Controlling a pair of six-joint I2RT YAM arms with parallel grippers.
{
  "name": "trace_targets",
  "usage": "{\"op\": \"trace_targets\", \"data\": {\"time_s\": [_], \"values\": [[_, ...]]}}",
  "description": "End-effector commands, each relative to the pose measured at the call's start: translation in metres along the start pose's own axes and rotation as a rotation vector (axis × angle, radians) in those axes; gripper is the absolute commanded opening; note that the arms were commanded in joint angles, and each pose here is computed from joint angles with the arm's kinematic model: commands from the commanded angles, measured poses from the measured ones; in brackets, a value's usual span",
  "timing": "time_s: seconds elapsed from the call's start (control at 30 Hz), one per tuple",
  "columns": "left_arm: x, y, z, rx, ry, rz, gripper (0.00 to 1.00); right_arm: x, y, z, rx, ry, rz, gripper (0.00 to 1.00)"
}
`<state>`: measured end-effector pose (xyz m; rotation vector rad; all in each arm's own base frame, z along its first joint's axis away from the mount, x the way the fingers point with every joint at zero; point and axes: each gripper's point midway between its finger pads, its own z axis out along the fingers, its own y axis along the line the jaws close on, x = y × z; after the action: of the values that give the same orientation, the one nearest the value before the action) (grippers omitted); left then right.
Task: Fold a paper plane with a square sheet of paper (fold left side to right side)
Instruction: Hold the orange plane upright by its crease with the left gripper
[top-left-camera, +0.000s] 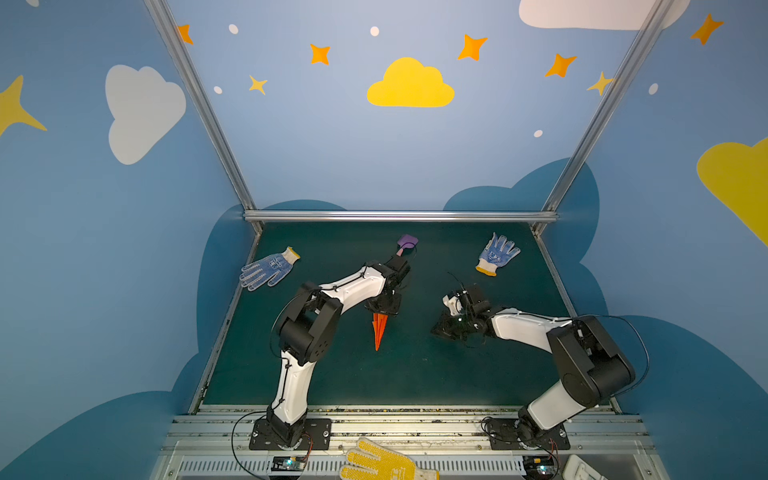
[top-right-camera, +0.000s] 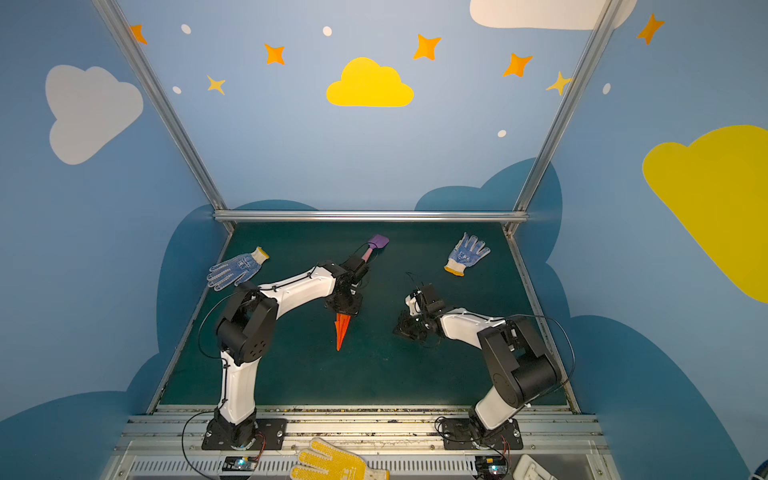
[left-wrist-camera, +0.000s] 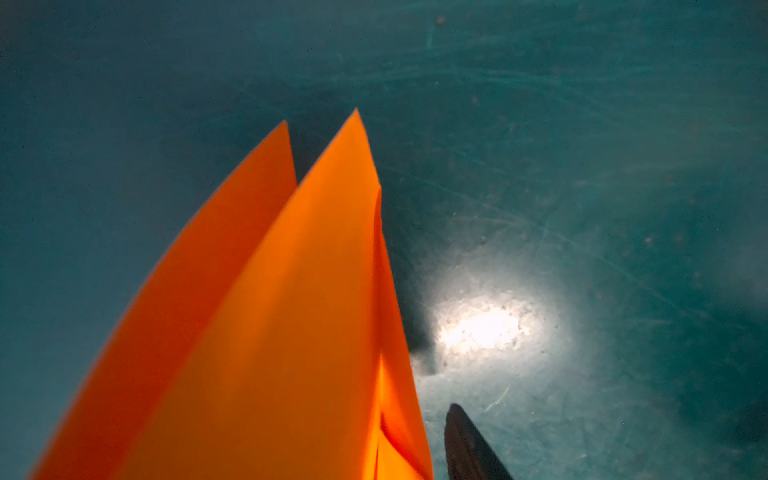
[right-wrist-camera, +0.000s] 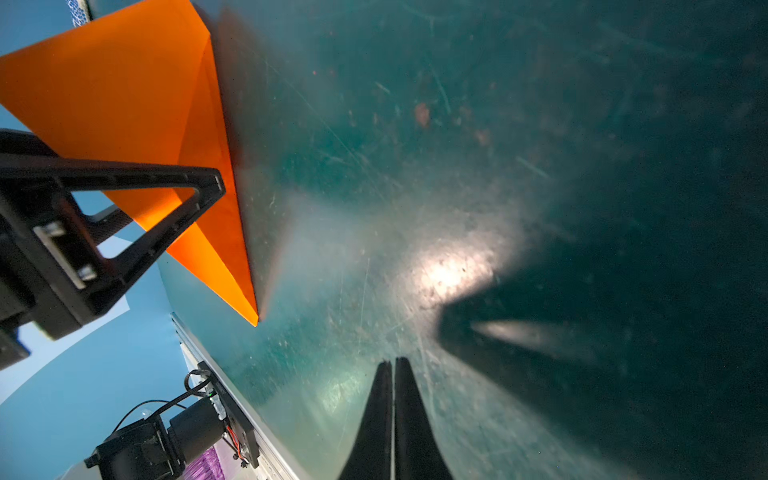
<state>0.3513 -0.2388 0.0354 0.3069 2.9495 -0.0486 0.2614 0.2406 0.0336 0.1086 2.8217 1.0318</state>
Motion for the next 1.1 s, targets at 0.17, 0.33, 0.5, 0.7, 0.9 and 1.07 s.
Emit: {"op": "trace_targets", "data": {"time_s": [0.17,0.33,0.5,0.7,0.9,1.07], "values": [[-0.013,-0.003,-0.036,0.045,-0.116,-0.027,0.54,0.004,-0.008,0.003,0.031,0.016,-0.001,0.00],[-0.013,-0.001,-0.035,0.045,-0.113,-0.026,0.39,0.004,-0.008,0.003,0.033,0.014,0.001,0.00],[-0.011,0.000,-0.028,0.041,-0.099,-0.029,0.37,0.004,-0.008,0.003,0.034,0.012,0.001,0.00],[-0.004,0.003,-0.015,0.032,-0.072,-0.033,0.37,0.004,-0.009,0.001,0.035,0.008,0.001,0.00],[0.003,0.005,-0.004,0.020,-0.050,-0.034,0.40,0.002,-0.008,-0.001,0.035,0.002,0.001,0.00],[0.008,0.007,0.005,0.012,-0.037,-0.034,0.40,0.002,-0.008,-0.003,0.037,-0.004,0.000,0.00]]}}
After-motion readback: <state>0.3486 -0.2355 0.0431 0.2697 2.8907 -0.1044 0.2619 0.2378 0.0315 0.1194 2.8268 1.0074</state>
